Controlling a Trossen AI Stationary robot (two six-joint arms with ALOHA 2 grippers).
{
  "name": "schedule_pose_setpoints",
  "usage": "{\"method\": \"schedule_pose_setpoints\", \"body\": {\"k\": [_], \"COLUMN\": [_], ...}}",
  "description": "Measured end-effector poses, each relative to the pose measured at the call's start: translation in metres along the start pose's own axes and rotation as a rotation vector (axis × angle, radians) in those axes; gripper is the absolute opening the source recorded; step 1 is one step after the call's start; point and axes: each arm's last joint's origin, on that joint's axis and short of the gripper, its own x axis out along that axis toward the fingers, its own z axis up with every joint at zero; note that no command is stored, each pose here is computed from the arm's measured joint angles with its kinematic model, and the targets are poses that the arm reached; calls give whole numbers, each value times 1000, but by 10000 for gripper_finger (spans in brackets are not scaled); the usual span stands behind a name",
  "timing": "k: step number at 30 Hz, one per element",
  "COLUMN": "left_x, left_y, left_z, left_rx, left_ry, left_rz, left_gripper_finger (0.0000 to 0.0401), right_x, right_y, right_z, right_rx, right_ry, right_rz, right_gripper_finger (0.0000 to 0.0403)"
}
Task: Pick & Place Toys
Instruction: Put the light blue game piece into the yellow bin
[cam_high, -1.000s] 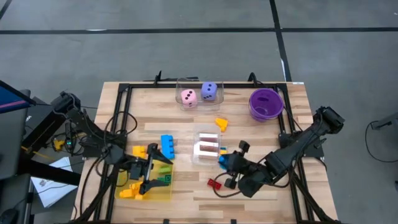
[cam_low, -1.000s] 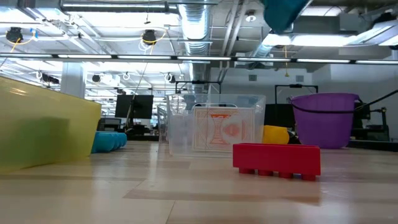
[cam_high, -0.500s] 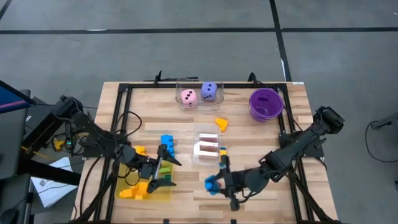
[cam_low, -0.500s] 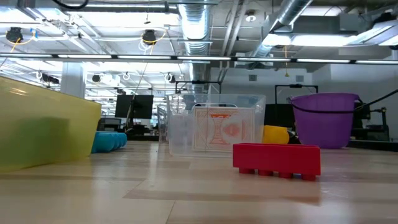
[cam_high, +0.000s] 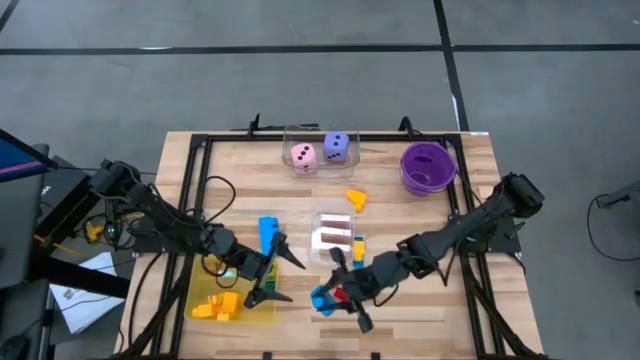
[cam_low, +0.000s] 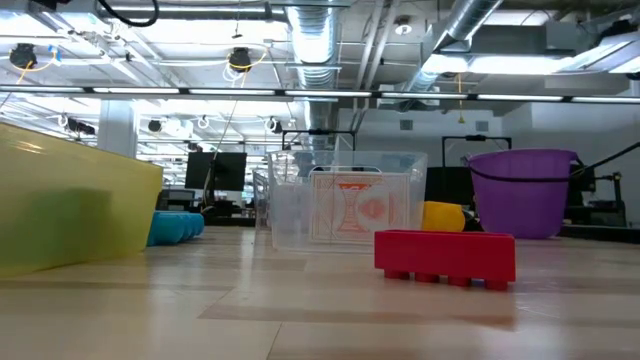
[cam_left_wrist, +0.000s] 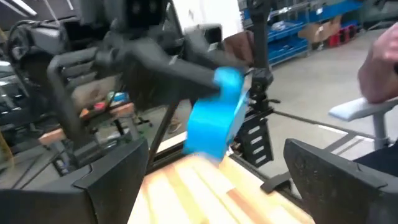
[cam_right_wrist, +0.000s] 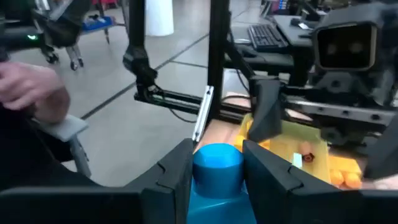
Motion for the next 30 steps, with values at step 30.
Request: {"method": "schedule_pose_setpoints", "body": {"k": [30], "left_x": [5], "left_y": [10], "left_z": [-1], "left_rx": [-103], "left_ry": [-11], "left_rz": [-33], "left_gripper_finger": [369], "right_x": [2], "right_y": [-45], "right_z": [9], "right_rx": [-28], "right_ry": [-96], "right_rz": [69], "right_gripper_finger": [118]}}
